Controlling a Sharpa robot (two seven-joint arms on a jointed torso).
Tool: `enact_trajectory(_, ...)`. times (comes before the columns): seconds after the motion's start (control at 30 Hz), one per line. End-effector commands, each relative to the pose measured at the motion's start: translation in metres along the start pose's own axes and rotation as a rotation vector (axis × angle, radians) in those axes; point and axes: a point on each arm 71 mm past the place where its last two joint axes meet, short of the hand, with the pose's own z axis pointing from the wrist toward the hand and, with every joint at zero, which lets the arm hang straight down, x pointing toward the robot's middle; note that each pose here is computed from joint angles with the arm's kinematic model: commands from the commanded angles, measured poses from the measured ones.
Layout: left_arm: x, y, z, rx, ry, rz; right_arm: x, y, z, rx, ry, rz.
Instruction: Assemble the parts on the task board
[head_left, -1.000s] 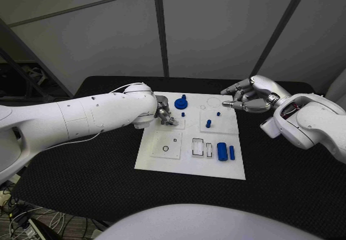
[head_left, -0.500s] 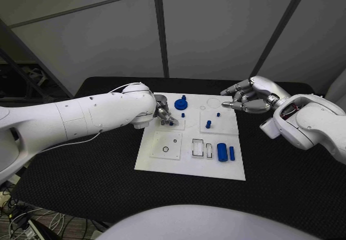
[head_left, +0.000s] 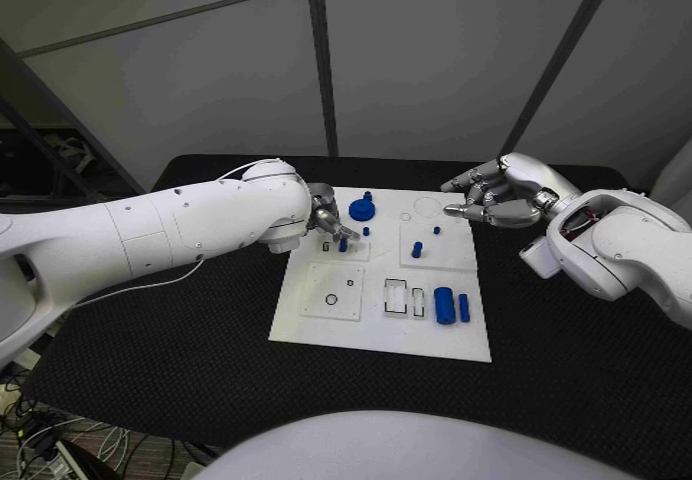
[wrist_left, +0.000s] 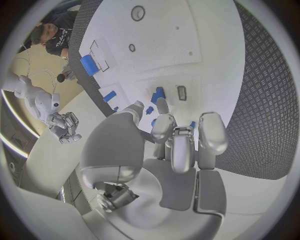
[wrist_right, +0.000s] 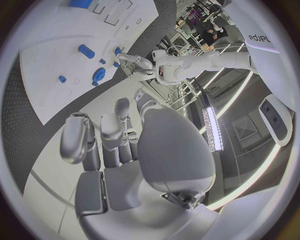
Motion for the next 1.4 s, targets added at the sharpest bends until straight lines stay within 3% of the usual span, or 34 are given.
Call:
enact_trajectory(0.03,-0.0032,-0.0019,-0.0016,0.015,-0.008,-0.027,-0.001,0.002,0.0,-0.009,-0.004,-0.001)
enact_trajectory(0.4,-0.019,-0.0008,-0.0096,0.025,-0.031,-0.072,-0.002,0.001,0.0,-0.007,-0.006,-0.002)
enact_trajectory(0.6,-0.0231,0.0002,-0.0119,0.025,-0.028,-0.071,-0.002,0.0,0.0,-0.006,-0.006,-0.002)
enact_trajectory(1.0,-0.0254,0.0057,-0.0103,0.01,-0.017,-0.068,-0.002,0.0,0.0,-0.003,-0.006,-0.002)
enact_trajectory(1.4,-0.0157,0.0007,-0.003,-0.001,0.054,-0.032,-0.002,0.0,0.0,-0.002,-0.004,-0.003)
